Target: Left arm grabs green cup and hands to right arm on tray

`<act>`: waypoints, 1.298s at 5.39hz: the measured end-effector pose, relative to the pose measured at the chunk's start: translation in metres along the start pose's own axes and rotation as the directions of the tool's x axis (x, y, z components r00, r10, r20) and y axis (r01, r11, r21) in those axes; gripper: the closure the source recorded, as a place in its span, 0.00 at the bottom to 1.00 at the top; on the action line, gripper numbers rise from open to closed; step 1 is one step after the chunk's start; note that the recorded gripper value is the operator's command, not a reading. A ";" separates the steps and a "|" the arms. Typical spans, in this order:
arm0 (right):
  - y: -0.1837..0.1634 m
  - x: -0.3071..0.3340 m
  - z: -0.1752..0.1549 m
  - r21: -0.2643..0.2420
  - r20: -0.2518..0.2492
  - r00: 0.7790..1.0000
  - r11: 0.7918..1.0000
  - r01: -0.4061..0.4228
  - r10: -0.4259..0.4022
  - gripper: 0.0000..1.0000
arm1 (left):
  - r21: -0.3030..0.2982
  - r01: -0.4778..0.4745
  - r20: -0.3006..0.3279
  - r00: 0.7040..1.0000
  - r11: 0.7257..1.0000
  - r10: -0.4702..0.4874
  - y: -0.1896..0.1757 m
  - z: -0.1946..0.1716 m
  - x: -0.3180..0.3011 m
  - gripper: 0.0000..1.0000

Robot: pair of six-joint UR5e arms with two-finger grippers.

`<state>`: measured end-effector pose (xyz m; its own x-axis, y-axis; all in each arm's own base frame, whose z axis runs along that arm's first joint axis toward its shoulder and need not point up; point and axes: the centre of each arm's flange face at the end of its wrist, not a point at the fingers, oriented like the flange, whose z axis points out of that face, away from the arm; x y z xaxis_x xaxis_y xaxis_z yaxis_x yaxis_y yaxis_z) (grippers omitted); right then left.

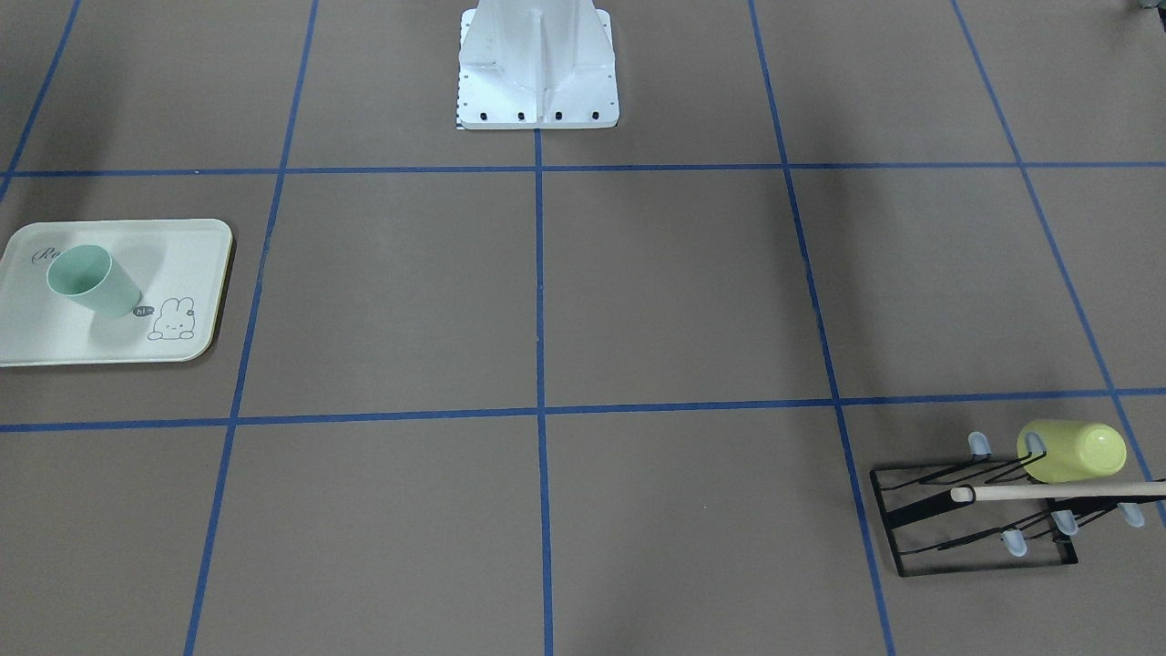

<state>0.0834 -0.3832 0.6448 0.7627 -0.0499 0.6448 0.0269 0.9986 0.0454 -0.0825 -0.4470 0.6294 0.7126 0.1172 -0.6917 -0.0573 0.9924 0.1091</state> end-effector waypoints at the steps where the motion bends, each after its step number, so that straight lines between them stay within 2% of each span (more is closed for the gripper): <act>1: 0.000 0.000 0.000 0.000 0.000 1.000 1.000 -0.001 0.001 0.00 | 0.000 0.001 0.000 1.000 1.000 -0.001 0.000 0.000 0.000 0.00; 7: -0.003 -0.005 -0.001 0.001 0.001 1.000 1.000 0.009 -0.009 0.00 | 0.001 0.002 0.000 1.000 1.000 -0.002 0.001 0.000 -0.001 0.00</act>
<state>0.0802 -0.3859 0.6407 0.7618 -0.0588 0.6452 0.0327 0.9981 0.0523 -0.0835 -0.4458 0.6298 0.7128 0.1148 -0.6919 -0.0550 0.9926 0.1080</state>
